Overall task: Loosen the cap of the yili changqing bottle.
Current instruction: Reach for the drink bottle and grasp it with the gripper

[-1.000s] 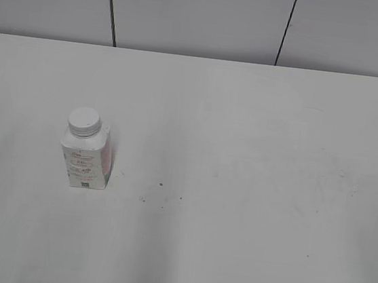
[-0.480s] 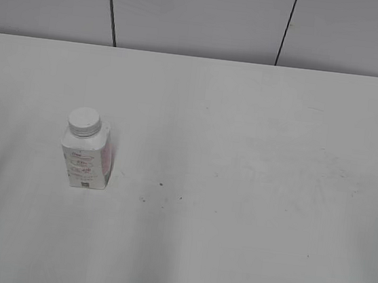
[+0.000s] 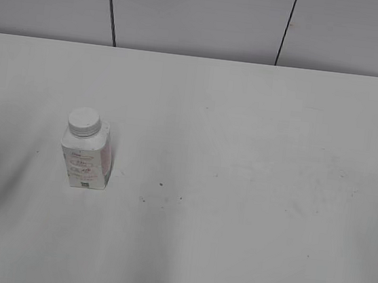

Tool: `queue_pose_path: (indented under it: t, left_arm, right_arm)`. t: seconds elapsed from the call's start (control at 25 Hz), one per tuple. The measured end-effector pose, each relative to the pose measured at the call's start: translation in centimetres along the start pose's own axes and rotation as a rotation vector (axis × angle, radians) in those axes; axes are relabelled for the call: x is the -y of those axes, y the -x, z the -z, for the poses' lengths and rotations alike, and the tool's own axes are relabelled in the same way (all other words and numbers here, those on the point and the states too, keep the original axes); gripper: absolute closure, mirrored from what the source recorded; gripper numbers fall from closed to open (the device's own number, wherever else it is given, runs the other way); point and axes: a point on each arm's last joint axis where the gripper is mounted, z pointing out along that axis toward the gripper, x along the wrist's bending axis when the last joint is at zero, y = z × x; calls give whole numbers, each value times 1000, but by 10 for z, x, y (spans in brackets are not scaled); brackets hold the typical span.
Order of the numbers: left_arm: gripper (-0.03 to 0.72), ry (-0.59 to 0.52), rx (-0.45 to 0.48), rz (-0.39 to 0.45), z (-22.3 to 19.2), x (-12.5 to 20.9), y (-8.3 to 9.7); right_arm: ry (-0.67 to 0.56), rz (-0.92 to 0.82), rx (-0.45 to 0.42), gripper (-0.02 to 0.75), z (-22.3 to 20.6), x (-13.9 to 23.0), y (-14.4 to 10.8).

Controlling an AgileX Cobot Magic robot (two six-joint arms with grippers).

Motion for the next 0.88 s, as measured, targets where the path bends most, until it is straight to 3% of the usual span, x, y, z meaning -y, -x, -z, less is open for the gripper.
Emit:
queue_pose_path:
  t: [0.12,0.28,0.56,0.68,0.88]
  left_arm:
    - [249,18,18,-61,-7,0,1]
    - [249,-50,11,-83,-19,9,-3]
    - [284,-8,5,55,-42,20,-28]
    - [288,35,91,74,-49,25,-35]
    - [291,86,439,-48,-61,25,-40]
  right_arm:
    - [0,0,0,152,0,0,0]
    - [0,0,0,152,0,0,0]
    - [0,0,0,152,0,0,0]
    - [0,0,0,152,0,0,0]
    - [0,0,0,152,0,0,0]
